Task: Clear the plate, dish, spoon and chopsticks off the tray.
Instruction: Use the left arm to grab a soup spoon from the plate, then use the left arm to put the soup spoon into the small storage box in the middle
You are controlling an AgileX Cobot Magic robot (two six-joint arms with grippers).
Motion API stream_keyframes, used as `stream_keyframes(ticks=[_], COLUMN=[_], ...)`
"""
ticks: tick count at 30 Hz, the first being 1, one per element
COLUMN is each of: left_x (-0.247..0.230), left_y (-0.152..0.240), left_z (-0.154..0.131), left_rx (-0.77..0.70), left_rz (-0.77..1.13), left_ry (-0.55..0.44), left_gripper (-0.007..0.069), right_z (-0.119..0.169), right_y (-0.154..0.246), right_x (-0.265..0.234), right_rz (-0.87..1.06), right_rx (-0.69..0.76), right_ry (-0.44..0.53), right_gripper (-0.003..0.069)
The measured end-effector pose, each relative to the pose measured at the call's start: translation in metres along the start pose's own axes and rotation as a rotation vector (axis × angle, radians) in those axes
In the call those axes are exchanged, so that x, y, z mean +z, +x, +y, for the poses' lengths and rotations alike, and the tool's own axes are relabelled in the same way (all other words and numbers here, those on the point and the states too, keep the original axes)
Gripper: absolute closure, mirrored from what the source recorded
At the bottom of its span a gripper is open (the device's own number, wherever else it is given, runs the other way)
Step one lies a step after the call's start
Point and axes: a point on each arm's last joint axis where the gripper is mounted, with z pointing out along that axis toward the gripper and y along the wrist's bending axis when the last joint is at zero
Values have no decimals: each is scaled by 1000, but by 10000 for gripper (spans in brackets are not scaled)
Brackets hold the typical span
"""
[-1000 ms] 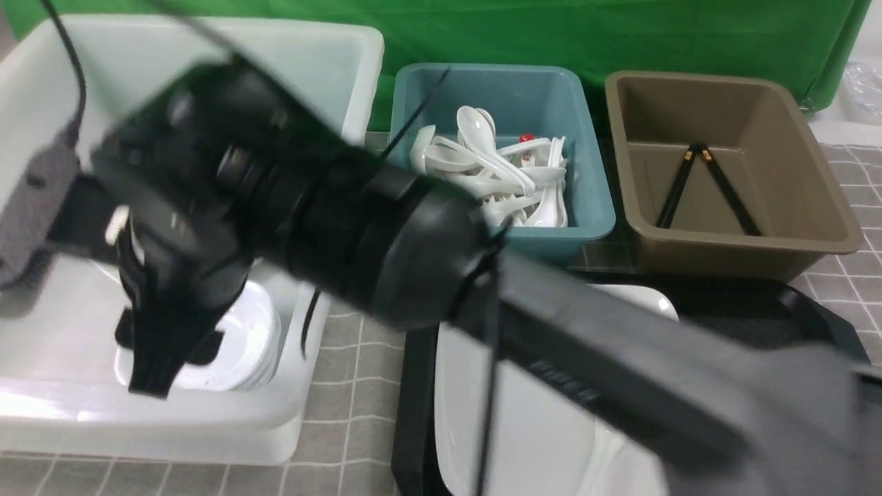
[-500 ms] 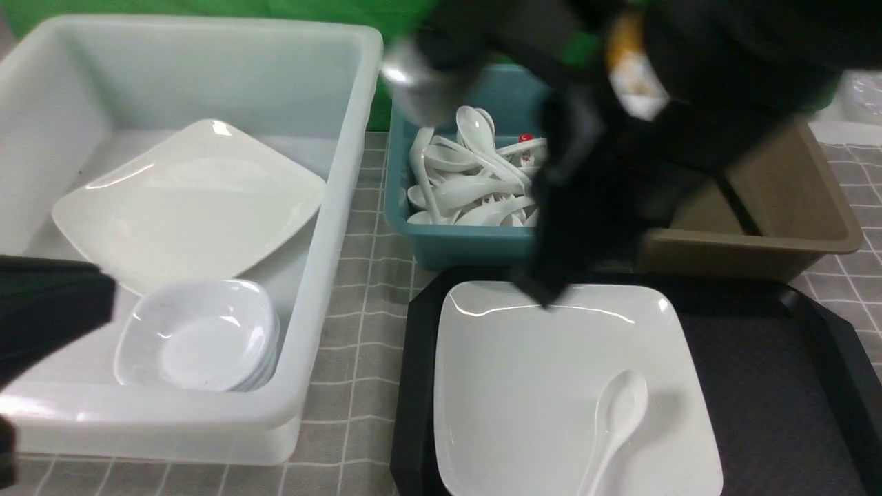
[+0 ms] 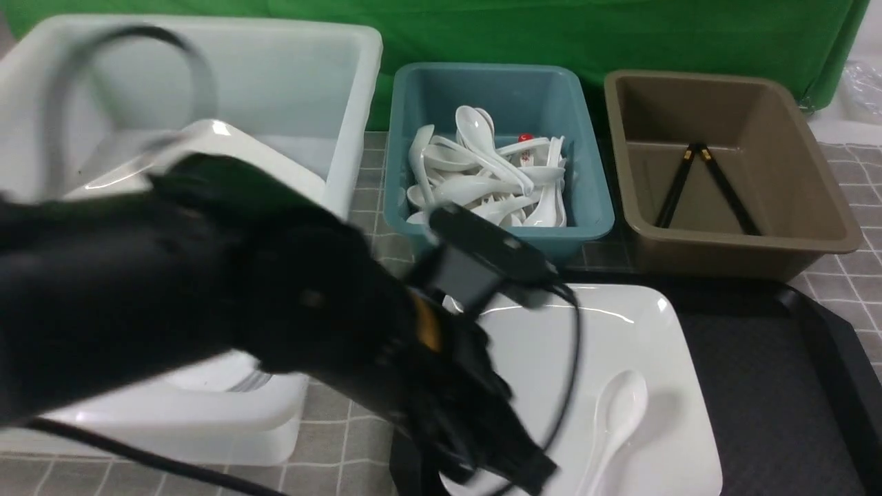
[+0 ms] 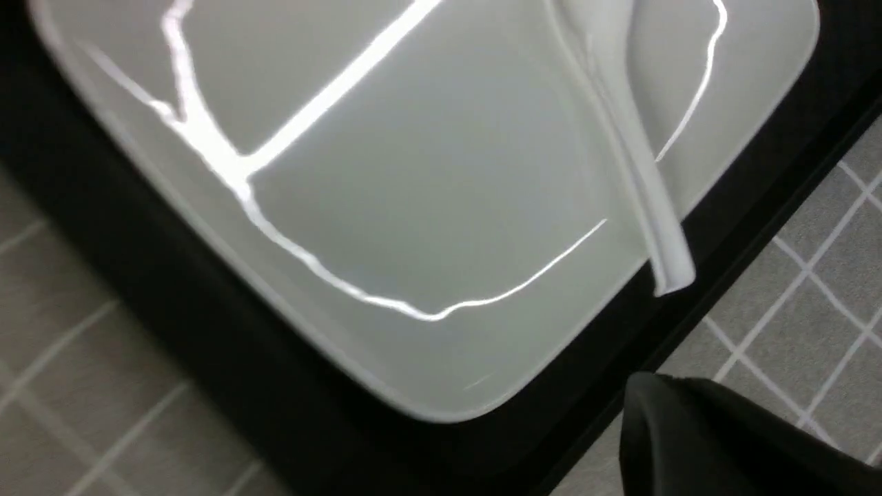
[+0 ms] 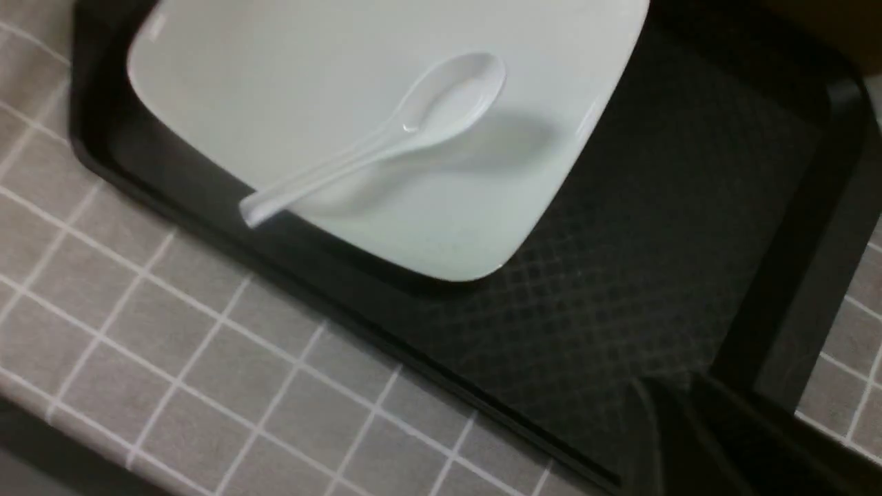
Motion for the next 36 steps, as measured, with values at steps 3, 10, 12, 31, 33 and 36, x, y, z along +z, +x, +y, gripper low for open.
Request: stream_keyframes(ticks=[3,10,12,31,33,36], left_x=[44,92,100,122,99,54], left_y=[-20,-52,-54,-58,-72,-102], left_z=[-30,-31,-29,-8,-10,-1], left_rx=[30,-41,-46,-52,-17,39], left_rz=[71,112,115,179,111,-76], left_ry=[26,-28,-39,-100,-119,-185], left_gripper=[578,405,358,512,512,512], right_z=[-5,-8,-8,-6,-6,-6], right_y=[12,28,29,34,34,34], right_x=[-17,-29,-28,-22,-22,-22], right_rz=[-76,-99,-98,-73,-73,-73], right_rx=[19,15,3,-47,-47,-46], right_ry=[-23,-43,-47,-58,-58,-58], right_gripper=[552,534,531,505,501,497])
